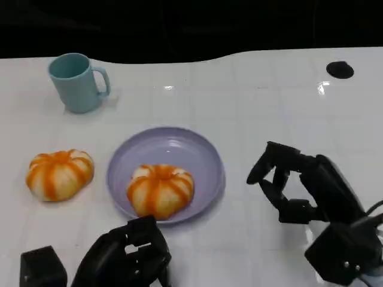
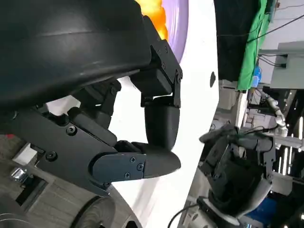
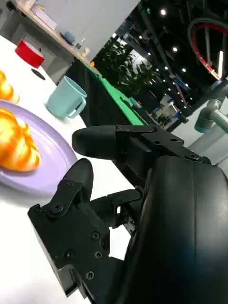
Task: Grasp the bread from the table and place it into the plate.
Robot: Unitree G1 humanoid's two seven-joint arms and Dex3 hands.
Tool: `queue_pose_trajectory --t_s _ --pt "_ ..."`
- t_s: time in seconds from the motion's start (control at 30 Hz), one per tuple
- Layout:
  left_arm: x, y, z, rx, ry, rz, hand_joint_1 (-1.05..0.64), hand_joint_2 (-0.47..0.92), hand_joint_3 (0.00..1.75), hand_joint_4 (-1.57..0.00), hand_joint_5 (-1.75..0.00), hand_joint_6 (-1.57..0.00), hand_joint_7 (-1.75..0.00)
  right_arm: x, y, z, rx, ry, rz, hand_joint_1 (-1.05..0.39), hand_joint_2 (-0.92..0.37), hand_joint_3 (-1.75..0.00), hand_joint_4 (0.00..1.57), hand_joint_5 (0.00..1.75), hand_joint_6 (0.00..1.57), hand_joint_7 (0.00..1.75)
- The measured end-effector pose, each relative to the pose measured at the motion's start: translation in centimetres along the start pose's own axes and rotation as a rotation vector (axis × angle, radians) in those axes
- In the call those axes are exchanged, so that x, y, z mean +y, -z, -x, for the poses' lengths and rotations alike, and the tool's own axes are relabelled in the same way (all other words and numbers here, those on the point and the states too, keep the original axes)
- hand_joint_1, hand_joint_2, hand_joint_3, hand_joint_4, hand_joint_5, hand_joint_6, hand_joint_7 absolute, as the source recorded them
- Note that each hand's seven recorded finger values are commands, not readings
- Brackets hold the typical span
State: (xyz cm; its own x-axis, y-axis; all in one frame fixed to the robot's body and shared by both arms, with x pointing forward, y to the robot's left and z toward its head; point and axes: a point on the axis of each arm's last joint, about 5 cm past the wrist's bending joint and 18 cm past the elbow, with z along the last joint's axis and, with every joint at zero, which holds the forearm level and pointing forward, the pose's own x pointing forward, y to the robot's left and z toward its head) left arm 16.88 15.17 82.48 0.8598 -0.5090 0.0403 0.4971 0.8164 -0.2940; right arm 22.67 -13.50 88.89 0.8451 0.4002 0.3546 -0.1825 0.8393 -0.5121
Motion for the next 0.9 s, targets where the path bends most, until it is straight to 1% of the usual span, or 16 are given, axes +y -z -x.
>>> queue_pose_trajectory --t_s 0.2,0.43,0.6,0.7,0.9 --pt "0.0 0.0 0.0 -0.001 0.0 0.0 -0.6 0.69 0.62 -0.78 -1.75 -0.75 -1.44 -0.29 0.0 1.7 0.042 0.023 -0.009 -0.15 -0.57 -1.01 0.72 1.75 0.63 1.43" --pt "0.1 0.0 0.0 -0.002 -0.003 0.004 -0.59 0.7 0.61 -0.78 -1.75 -0.75 -1.44 0.1 0.3 3.1 0.091 0.033 -0.003 -0.16 -0.58 -1.01 0.73 1.75 0.59 1.48" --pt "0.2 0.0 0.0 0.002 -0.004 0.004 -0.57 0.71 0.59 -0.78 -1.75 -0.74 -1.44 0.38 0.5 4.2 0.133 0.036 -0.011 -0.17 -0.51 -1.11 0.74 1.75 0.6 1.47" --pt "0.2 0.0 0.0 0.005 -0.004 0.005 -0.57 0.71 0.59 -0.77 -1.75 -0.74 -1.44 0.44 0.5 4.6 0.141 0.04 -0.01 -0.19 -0.48 -1.15 0.75 1.75 0.62 1.45" --pt "0.2 0.0 0.1 0.006 -0.004 0.004 -0.56 0.7 0.59 -0.77 -1.75 -0.75 -1.44 0.65 0.6 5.1 0.155 0.044 0.018 -0.22 -0.47 -1.16 0.78 1.75 0.63 1.44"
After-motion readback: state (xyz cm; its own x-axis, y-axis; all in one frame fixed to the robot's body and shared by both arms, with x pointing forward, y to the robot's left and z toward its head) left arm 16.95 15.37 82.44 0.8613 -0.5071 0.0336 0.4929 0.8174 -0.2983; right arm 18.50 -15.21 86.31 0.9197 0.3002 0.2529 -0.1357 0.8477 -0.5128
